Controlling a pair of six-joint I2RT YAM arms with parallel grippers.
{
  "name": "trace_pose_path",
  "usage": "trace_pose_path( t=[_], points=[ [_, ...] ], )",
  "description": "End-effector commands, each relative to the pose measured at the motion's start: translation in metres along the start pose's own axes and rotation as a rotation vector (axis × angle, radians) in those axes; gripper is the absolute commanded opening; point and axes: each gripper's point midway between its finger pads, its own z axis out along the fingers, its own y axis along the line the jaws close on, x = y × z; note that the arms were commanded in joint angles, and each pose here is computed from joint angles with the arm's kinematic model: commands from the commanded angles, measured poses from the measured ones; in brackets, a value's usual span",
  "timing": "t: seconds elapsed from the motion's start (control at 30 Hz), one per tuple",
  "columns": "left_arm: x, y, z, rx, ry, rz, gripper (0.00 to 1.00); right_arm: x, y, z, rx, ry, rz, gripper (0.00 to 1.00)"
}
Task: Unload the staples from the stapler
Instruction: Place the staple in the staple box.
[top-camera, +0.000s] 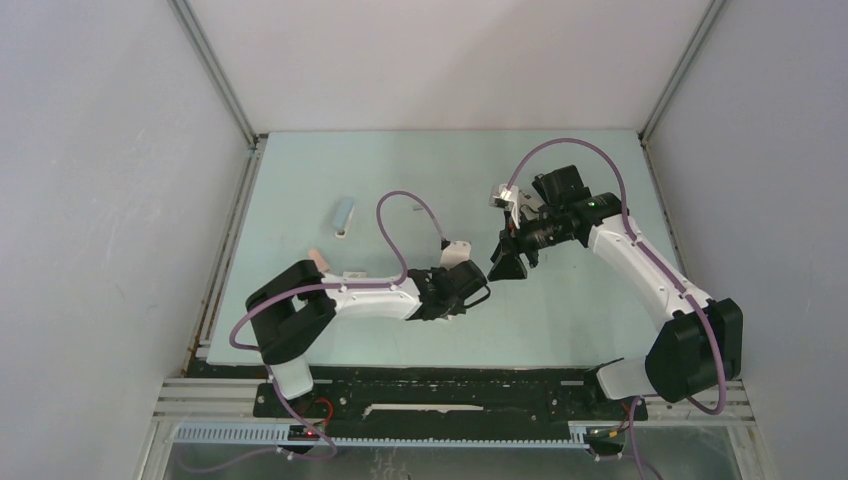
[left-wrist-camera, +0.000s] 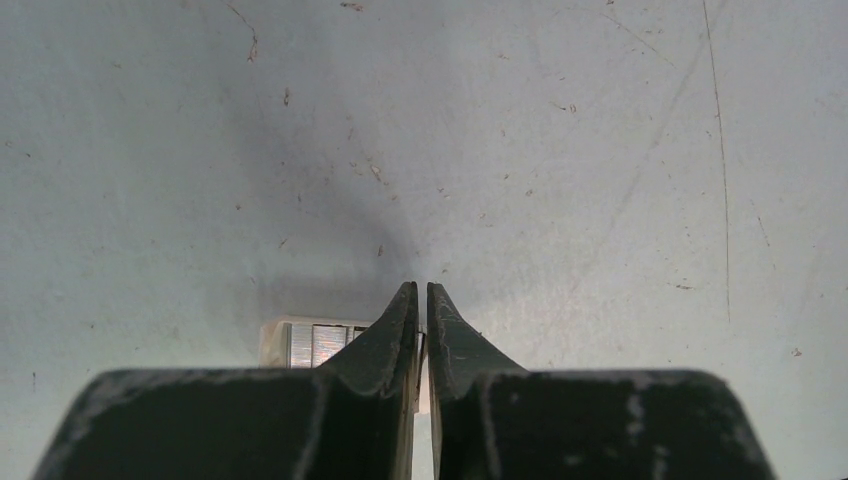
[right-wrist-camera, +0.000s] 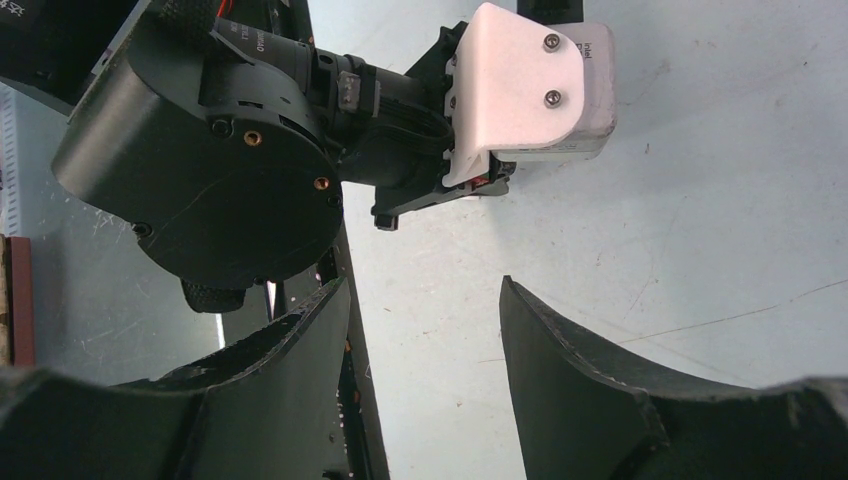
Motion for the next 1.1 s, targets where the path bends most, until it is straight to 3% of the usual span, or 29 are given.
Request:
trace_pose_path(
  t=[0.0,1.07],
  points=[
    [0.0,0.006,-0.009,-0.008,-0.019,-0.017,0.11,-0.006,0.007,-0.006,-0.005,-0.028,-0.036,0.66],
    [0.004,0.01,-0.019,-0.015,-0.022,-0.008,0.11,-0.007,0.008,-0.006,-0.006,-0.03,-0.037,0.66]
  ],
)
